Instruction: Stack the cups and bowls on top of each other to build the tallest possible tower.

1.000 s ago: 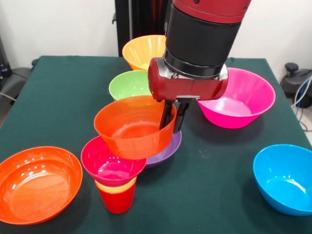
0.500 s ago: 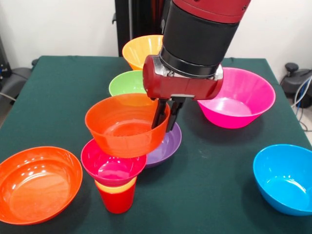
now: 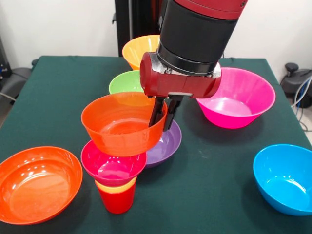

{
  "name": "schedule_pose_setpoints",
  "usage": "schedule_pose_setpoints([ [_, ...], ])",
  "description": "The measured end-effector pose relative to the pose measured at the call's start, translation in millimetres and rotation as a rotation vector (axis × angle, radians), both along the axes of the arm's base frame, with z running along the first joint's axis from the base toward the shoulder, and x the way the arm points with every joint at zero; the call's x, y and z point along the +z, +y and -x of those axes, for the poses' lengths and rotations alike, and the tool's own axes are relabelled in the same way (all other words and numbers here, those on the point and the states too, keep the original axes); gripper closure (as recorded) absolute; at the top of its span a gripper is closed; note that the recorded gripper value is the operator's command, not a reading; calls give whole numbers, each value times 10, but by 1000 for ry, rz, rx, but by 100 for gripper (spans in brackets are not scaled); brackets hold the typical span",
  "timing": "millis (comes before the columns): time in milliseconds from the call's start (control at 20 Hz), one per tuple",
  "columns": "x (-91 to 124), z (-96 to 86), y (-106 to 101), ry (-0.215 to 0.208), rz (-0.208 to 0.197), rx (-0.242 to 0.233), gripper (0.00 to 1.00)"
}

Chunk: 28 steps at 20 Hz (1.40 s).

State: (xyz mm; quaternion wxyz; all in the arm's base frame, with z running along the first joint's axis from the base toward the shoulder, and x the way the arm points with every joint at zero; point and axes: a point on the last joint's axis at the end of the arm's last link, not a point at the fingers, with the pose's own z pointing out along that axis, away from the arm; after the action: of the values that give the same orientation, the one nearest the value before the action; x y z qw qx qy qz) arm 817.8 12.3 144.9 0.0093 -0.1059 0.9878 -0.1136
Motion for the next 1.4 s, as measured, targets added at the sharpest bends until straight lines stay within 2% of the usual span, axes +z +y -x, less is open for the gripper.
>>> schedule_pose_setpoints([
  [200, -5, 2, -11, 0, 6, 2, 100],
  [550, -78, 18, -85, 0, 44, 16, 100],
  [800, -130, 1, -193, -22, 70, 26, 100],
  [1100, -150, -9, -287, -32, 72, 21, 100],
  [1400, -199, 3, -292, -25, 71, 20, 100],
])
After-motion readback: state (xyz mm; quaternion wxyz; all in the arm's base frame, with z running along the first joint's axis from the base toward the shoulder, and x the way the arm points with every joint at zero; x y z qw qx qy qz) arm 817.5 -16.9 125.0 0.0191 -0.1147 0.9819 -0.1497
